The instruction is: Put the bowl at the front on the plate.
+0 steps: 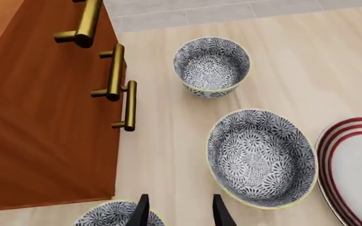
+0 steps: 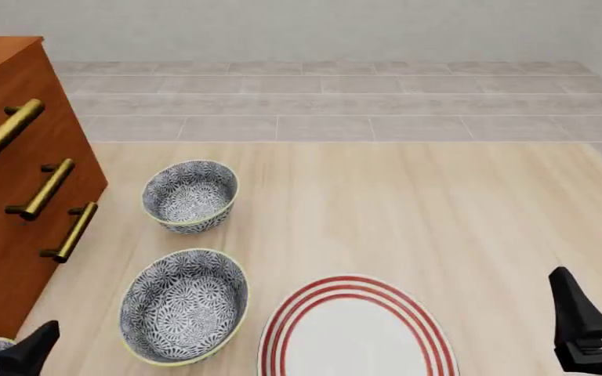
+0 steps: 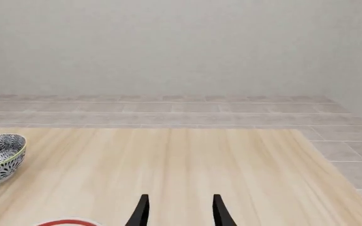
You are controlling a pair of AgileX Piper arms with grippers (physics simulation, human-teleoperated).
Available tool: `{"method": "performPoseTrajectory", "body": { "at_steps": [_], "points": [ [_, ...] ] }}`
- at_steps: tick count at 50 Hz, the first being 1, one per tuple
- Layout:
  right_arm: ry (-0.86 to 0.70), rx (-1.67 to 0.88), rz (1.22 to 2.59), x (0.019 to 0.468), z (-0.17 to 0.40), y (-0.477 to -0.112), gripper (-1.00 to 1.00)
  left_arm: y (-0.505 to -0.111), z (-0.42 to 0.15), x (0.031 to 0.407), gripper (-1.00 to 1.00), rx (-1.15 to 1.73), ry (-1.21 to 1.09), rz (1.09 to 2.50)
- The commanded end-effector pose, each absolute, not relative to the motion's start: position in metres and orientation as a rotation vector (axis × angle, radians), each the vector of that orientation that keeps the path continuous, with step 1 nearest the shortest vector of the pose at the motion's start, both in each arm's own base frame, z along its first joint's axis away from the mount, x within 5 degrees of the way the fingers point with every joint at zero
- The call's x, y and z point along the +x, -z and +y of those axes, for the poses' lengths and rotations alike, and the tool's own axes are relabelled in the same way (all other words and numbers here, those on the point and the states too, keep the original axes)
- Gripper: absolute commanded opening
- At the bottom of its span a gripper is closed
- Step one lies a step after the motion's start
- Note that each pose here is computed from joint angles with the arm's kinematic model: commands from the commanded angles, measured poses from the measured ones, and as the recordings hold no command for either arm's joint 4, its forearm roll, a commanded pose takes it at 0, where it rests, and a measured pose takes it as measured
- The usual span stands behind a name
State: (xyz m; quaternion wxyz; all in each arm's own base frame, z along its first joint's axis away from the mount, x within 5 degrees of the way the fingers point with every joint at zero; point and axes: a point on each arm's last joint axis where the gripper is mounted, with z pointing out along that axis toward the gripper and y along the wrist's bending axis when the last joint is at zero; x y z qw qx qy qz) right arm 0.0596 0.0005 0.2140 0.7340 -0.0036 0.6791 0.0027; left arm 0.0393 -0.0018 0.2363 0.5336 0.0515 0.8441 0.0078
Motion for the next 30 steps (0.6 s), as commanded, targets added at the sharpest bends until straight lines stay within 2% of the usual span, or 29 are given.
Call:
{"method": "performPoseTrajectory", "body": {
  "at_steps": [1,30],
  "points": [
    [-0.007,-0.008,1.494,0.060,0.001,-0.214,1.00,-0.210,0.001,0.038,1.00,0.086,-0.066,2.099],
    [-0.005,-0.009,1.492,0.060,0.001,-0.214,1.00,-0.163,0.005,0.049,1.00,-0.022,-0.099,2.249]
  ]
}}
